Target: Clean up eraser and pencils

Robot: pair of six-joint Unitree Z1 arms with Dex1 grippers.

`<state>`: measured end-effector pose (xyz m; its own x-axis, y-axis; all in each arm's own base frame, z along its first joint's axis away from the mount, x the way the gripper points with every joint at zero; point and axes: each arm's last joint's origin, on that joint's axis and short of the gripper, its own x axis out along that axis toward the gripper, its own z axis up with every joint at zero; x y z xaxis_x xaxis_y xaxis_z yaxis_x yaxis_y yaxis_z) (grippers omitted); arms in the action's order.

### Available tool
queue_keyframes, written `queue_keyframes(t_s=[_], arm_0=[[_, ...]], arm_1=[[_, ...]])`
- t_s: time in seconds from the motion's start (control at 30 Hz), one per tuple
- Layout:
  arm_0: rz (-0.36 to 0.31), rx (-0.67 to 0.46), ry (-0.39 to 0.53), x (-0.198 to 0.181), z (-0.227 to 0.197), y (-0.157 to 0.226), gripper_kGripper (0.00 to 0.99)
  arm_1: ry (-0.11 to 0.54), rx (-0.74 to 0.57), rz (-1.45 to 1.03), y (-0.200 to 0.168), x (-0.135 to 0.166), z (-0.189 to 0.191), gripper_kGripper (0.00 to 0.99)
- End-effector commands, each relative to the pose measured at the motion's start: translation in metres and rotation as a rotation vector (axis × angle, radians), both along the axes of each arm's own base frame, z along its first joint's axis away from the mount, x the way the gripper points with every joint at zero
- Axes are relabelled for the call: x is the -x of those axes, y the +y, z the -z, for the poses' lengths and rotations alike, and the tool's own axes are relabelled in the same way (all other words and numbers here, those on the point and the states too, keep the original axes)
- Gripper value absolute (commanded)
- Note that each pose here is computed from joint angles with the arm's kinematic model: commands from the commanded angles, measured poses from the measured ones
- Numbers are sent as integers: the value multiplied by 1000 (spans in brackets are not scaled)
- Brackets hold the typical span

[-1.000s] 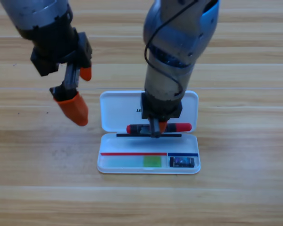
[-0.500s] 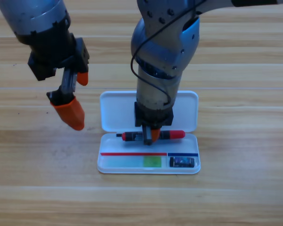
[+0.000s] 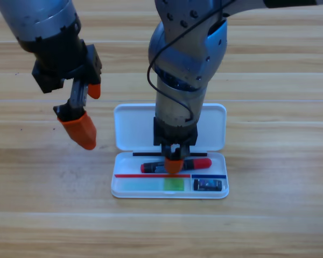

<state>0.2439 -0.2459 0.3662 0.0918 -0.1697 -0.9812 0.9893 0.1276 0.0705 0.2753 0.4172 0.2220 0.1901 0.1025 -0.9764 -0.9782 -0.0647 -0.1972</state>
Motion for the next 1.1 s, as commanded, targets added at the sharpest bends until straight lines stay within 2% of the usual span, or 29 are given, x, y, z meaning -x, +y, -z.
queue_keyframes(t_s=[0.03, 0.17, 0.3, 0.43, 0.57, 0.63, 0.73, 0.8, 0.93, 1.0, 1.1], arm_0=[[-27, -60, 54, -12, 25, -3, 990], [-50, -31, 29, -18, 14, 4, 990], [-109, 33, -40, -40, -9, 20, 990], [-170, 106, -104, -82, -19, 38, 990], [-226, 211, -134, -133, -9, 56, 989], [-251, 258, -126, -155, 0, 66, 940], [-249, 311, -77, -180, 21, 72, 776], [-232, 327, -39, -192, 38, 72, 586], [-148, 334, 38, -208, 78, 67, 173], [-126, 347, 96, -213, 100, 63, 28], [-102, 377, 189, -221, 137, 57, 0]], arm_1=[[29, -74, -31, -16, 36, -48, 985], [67, -233, -38, -53, 66, -109, 985], [47, -442, -33, -101, 97, -155, 985], [34, -608, -23, -145, 123, -177, 985], [63, -722, -40, -178, 144, -194, 985], [85, -764, -50, -188, 152, -198, 985], [108, -800, -54, -196, 158, -196, 985], [120, -806, -60, -198, 159, -192, 985], [141, -801, -64, -197, 159, -188, 985], [146, -808, -66, -198, 160, -189, 985], [150, -822, -70, -201, 163, -192, 985]])
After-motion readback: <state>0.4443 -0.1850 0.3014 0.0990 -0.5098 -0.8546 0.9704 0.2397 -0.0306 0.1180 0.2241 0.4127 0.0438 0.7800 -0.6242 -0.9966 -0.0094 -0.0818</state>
